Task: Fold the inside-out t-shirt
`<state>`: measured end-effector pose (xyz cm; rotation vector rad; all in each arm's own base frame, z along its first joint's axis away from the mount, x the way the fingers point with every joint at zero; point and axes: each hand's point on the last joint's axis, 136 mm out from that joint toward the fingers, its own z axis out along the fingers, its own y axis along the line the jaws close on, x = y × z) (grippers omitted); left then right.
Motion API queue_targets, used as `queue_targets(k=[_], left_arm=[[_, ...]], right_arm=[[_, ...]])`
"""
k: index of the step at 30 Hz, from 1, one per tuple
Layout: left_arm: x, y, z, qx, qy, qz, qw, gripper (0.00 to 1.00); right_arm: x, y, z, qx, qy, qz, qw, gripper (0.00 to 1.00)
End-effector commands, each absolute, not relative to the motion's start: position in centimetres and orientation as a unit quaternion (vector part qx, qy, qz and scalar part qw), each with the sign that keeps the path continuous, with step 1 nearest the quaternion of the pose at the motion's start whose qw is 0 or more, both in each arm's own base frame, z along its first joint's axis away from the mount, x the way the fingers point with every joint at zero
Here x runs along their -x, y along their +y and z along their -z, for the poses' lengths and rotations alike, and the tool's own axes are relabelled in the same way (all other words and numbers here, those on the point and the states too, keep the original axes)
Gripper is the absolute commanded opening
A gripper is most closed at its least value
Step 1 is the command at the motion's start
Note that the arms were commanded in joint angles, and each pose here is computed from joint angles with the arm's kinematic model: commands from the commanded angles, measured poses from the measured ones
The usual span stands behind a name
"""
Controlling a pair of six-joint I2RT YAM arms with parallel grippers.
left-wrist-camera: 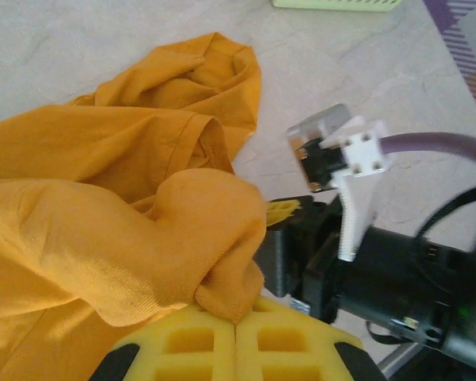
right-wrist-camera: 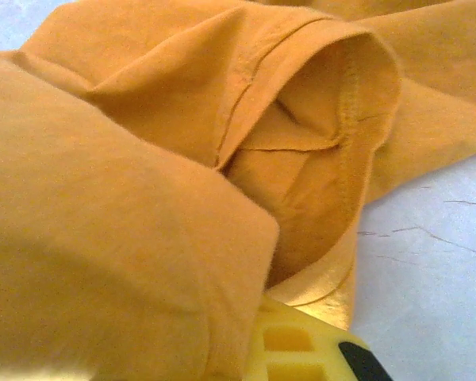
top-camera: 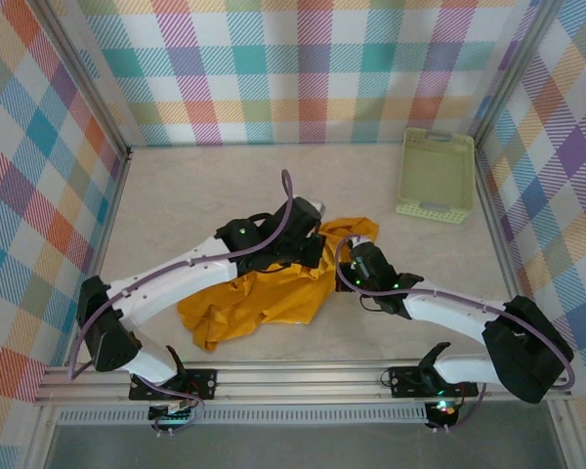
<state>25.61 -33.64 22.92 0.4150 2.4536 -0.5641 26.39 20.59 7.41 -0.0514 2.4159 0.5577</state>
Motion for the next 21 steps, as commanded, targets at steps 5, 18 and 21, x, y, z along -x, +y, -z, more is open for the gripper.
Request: queue_targets(k=[5,18,21], left_arm=[[-28.6,-36.0,-21.7,-0.135,0.931,0.206,0.269,0.00],[-31.9,-40.5,-17.8,-0.147,0.941,0.204,0.226,0.41],[-31.6,-38.7,-19.6,-0.138,0.934,0.201,0.260,0.55]], right_arm=[[-26.2,19.3,-9.5,0.000,0.910,-0.239,0.339,0.43],[-23.2,20.4,-13.8,0.019,0.855,-0.348,0.384,0.54],[-23.0,22.1,-14.9,0.054,0.840,-0.378,0.386,0.50]])
